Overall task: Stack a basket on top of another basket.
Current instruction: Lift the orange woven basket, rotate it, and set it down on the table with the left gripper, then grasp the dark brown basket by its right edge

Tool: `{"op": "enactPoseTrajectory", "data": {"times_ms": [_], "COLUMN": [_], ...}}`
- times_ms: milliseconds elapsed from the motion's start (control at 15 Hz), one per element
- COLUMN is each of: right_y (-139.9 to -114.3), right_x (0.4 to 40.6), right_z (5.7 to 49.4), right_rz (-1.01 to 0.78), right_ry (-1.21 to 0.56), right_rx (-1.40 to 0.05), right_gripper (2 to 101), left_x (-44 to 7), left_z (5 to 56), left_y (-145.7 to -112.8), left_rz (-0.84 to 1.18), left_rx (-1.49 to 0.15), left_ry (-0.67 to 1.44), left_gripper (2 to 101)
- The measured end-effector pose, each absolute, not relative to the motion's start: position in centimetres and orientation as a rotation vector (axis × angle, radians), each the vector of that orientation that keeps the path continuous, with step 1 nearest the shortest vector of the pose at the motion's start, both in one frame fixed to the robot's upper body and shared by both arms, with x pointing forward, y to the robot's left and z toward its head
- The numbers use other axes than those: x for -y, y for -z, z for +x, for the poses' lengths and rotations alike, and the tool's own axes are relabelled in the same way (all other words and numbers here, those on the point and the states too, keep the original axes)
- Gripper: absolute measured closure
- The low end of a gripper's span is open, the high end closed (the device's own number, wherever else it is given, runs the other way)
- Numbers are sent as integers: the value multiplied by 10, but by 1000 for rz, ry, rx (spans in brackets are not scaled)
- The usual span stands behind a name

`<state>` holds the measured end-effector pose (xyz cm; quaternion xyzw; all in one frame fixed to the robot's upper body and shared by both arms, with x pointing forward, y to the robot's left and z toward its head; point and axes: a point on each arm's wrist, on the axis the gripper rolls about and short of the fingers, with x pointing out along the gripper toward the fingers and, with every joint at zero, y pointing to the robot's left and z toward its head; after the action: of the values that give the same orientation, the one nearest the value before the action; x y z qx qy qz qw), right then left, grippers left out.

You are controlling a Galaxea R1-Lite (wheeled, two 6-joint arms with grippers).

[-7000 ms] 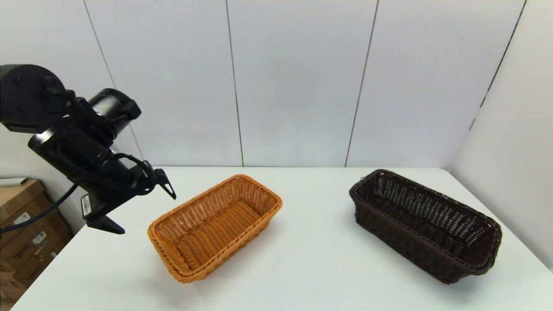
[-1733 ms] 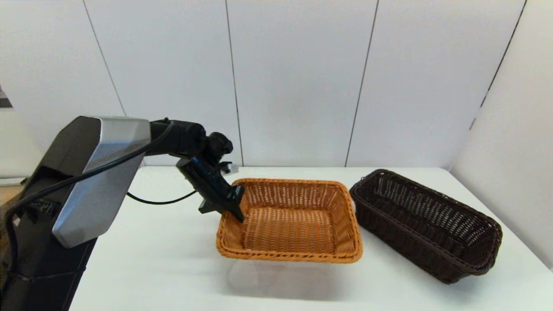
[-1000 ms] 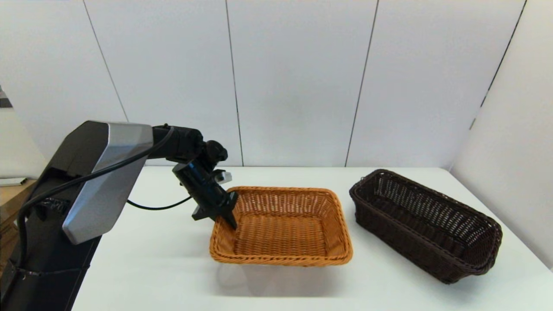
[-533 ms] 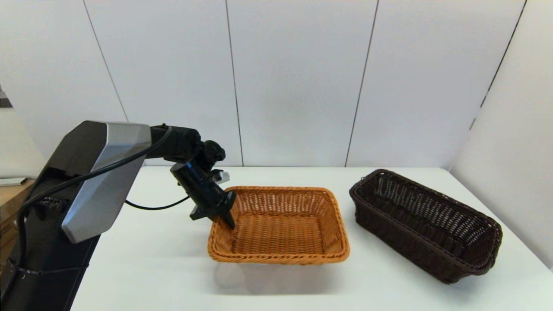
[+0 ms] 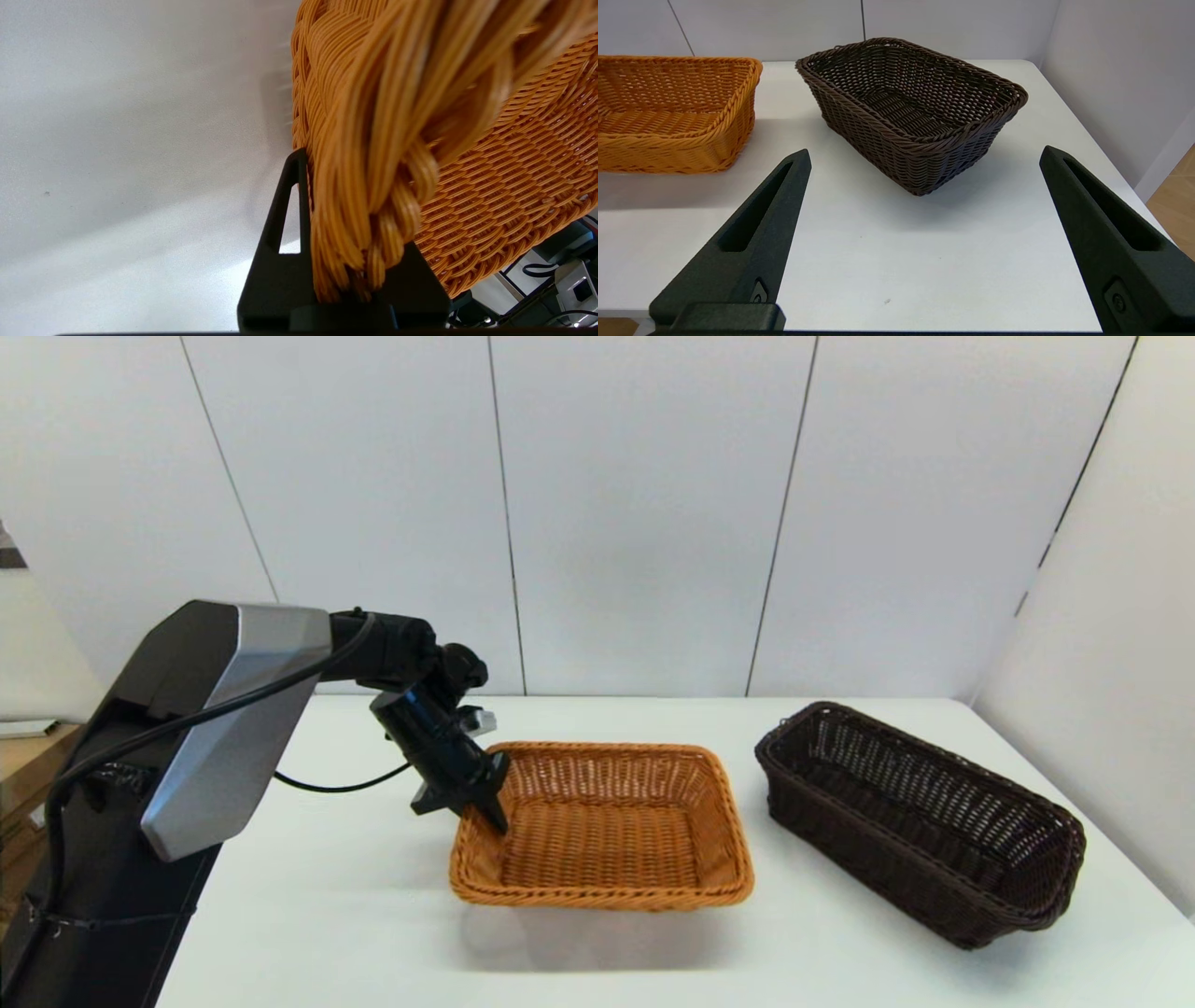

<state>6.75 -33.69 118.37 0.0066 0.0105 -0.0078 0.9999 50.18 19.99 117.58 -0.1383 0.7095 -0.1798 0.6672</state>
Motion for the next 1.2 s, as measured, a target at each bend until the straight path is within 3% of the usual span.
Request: {"op": "enactPoseTrajectory", "data": {"times_ms": [267, 600, 867, 1200], "right_y": [-1184, -1184, -1184, -1184], "right_x": [337, 337, 337, 337], "right_z": [67, 67, 67, 67], "right_rz": [13, 14, 13, 13], "right_ry": [16, 15, 15, 15], "right_rx": [-21, -21, -21, -21], "right_gripper": [50, 50, 50, 50], "left_x": [-200, -216, -248, -301], "left_z": [502, 503, 492, 426], "left_y": [-1174, -1194, -1261, -1379], "left_rz": [-313, -339, -362, -416], "left_rx": [-1602, -1551, -1369, -1044], "left_ry": [405, 391, 411, 387], "left_gripper": [519, 301, 205, 140]}}
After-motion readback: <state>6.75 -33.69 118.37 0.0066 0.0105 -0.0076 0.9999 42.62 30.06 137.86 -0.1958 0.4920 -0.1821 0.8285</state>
